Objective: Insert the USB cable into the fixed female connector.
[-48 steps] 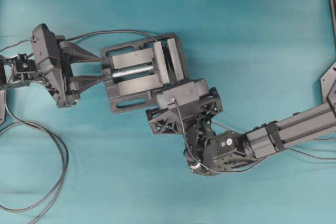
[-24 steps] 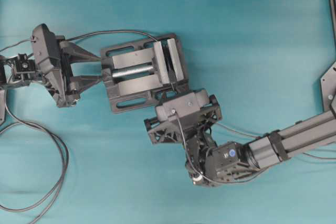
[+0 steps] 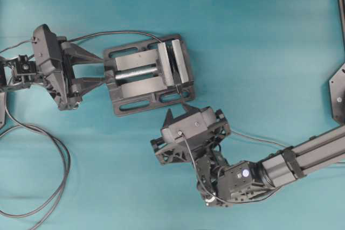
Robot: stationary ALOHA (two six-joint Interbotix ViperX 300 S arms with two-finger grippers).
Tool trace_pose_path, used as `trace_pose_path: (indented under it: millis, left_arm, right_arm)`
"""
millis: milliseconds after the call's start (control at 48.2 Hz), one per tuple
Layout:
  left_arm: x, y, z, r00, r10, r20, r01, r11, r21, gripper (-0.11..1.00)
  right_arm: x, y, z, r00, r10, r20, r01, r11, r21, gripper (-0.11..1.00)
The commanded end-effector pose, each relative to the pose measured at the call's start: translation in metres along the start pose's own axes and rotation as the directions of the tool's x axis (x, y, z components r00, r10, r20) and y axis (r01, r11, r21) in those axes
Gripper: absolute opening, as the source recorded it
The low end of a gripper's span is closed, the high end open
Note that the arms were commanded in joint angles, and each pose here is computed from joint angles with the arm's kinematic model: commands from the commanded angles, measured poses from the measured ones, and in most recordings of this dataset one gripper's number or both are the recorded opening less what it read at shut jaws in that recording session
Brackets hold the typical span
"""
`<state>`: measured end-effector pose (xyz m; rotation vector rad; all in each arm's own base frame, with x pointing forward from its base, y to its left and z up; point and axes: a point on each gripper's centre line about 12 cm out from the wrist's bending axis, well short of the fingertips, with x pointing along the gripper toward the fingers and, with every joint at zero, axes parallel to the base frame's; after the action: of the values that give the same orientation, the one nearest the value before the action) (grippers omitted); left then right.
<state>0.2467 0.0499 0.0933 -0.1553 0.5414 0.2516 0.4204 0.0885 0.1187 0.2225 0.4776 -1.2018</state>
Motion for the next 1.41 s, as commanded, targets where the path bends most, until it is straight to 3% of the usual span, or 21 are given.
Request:
trace_pose_path:
  millis: [0,187,352,560,643,871,1120,1306,1389]
  left_arm:
    - [-0.004,0.005,-0.011,0.999,0.019,-0.045,-0.019,1.000,-0.012,0.77]
    - [-0.003,0.005,-0.009,0.999,0.018,-0.040,-0.019,1.000,-0.013,0.77]
    - [-0.002,0.005,-0.008,0.999,0.017,-0.035,-0.017,1.000,-0.016,0.77]
    - [0.000,0.004,-0.004,0.999,0.016,-0.032,-0.017,0.999,-0.044,0.77]
    - [0.001,0.004,-0.004,0.999,0.017,-0.040,-0.019,0.999,-0.046,0.77]
    - [0.000,0.004,-0.006,0.999,0.017,-0.051,-0.019,0.999,-0.044,0.77]
    - [0.002,0.001,0.000,1.000,0.004,-0.018,-0.005,0.999,-0.037,0.77]
    - [0.002,-0.008,0.002,1.000,-0.027,0.010,0.027,1.000,-0.015,0.77]
    - [0.002,-0.011,0.003,0.999,-0.038,0.022,0.038,0.999,-0.005,0.77]
  right_arm:
    - [-0.009,-0.003,0.016,0.999,0.033,-0.010,-0.033,0.999,0.017,0.50]
    - [-0.014,-0.007,0.021,0.994,0.098,-0.046,-0.101,0.993,-0.060,0.50]
    - [-0.021,-0.022,0.036,0.993,0.112,-0.046,-0.118,0.984,-0.136,0.49]
    - [-0.026,-0.042,0.048,0.989,0.137,-0.056,-0.145,0.976,-0.164,0.50]
    - [-0.025,-0.052,0.045,0.982,0.169,-0.080,-0.181,0.965,-0.189,0.50]
    - [-0.026,-0.075,0.038,0.928,0.329,-0.174,-0.364,0.901,-0.235,0.51]
    - [-0.015,-0.118,0.044,0.887,0.417,-0.196,-0.457,0.854,-0.248,0.51]
    - [-0.009,-0.146,0.052,0.836,0.526,-0.158,-0.548,0.780,-0.302,0.51]
    - [-0.006,-0.158,0.054,0.822,0.552,-0.143,-0.566,0.758,-0.324,0.54]
